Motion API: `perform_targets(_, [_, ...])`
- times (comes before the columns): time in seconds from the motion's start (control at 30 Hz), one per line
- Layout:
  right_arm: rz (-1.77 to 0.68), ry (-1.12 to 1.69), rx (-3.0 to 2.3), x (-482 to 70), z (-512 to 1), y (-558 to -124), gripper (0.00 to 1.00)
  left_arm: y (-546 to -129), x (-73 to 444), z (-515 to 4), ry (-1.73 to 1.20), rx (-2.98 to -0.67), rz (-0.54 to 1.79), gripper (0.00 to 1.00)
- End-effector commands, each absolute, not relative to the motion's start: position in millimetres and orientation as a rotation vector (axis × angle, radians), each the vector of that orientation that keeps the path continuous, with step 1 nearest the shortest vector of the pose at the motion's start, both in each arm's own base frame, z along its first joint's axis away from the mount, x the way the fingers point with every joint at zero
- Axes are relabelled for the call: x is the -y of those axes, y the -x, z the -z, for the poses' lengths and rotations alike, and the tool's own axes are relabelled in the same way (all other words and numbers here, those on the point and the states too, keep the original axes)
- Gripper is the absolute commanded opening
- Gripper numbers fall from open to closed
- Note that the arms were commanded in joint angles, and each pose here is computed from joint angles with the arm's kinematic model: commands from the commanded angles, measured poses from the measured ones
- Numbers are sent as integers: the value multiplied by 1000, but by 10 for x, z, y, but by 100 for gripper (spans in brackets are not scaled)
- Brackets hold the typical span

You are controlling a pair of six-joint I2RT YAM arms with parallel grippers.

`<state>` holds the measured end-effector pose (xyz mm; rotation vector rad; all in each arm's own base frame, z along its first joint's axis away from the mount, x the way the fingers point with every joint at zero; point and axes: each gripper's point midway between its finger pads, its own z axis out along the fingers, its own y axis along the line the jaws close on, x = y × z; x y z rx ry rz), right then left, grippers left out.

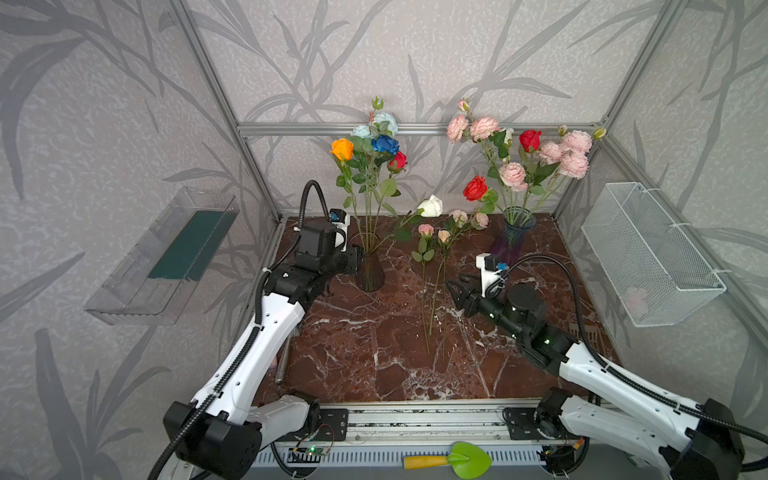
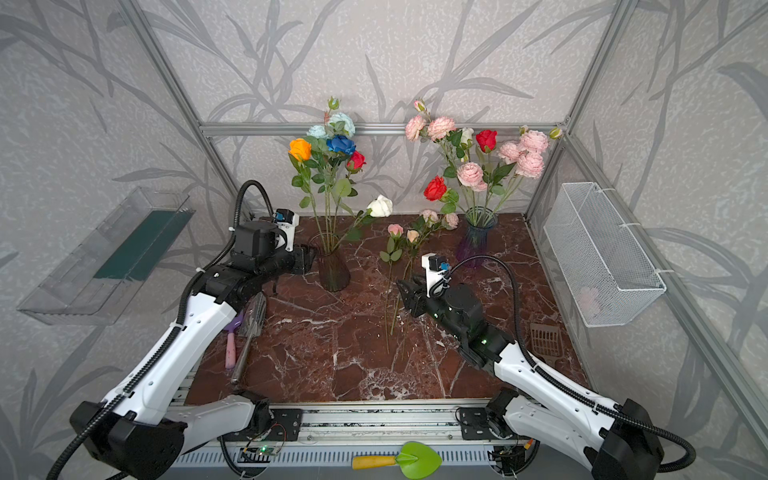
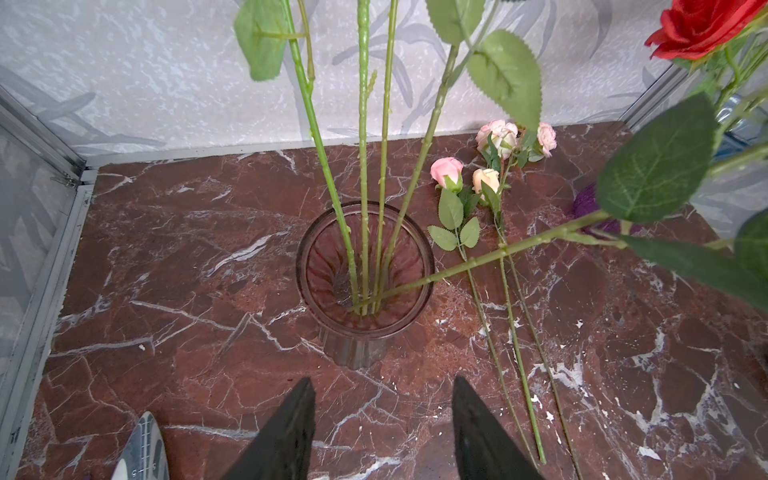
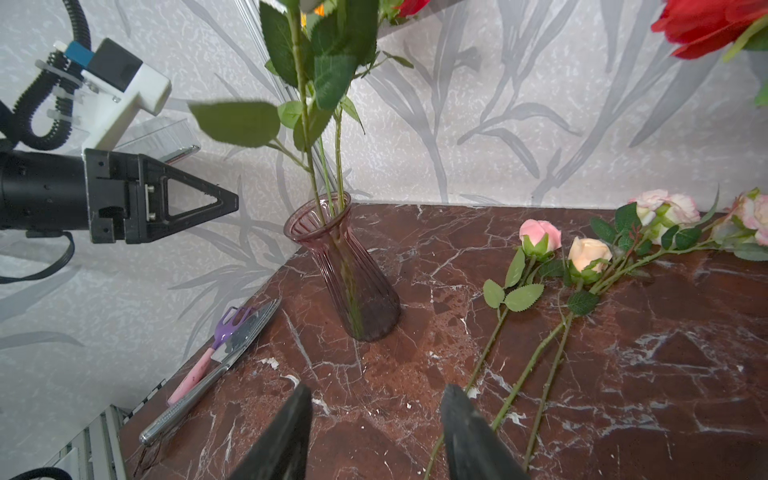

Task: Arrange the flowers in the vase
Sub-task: 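Lower the white rose stem into the purple vase with the left gripper, then open the left gripper and withdraw while the right gripper grasps the peach rose stem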

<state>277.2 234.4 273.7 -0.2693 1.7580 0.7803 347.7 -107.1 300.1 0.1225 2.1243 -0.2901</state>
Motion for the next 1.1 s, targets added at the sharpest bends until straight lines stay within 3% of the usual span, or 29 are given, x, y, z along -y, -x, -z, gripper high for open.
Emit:
perform_targets(0.0, [-729, 198, -1887, -2252, -2541, -2957, 52, -3322, 1005, -3395, -29, -1933, 378, 54])
perform_targets(0.2, [-572, 122, -2122, -2183, -1960, -3256, 45, -3088, 618, -3890, 304, -1530, 499, 61])
perform_targets(0.37, [-412, 105, -2249, -2163, -1539, -3522, 39, -3164, 432, -4027, 498, -1381, 560, 62])
perform_targets(0.5, [-356, 129, -2382, -2204, -1176, -3700, 33, -3302, 525, -3947, 469, -1374, 583, 63])
perform_targets(0.77, [-258, 189, -2607, -2240, -550, -3902, 33, -3312, 738, -3654, 409, -1423, 700, 63])
perform_targets(1.07, [-230, 159, -2688, -2282, -196, -4026, 25, -3318, 801, -3545, 401, -1452, 734, 63])
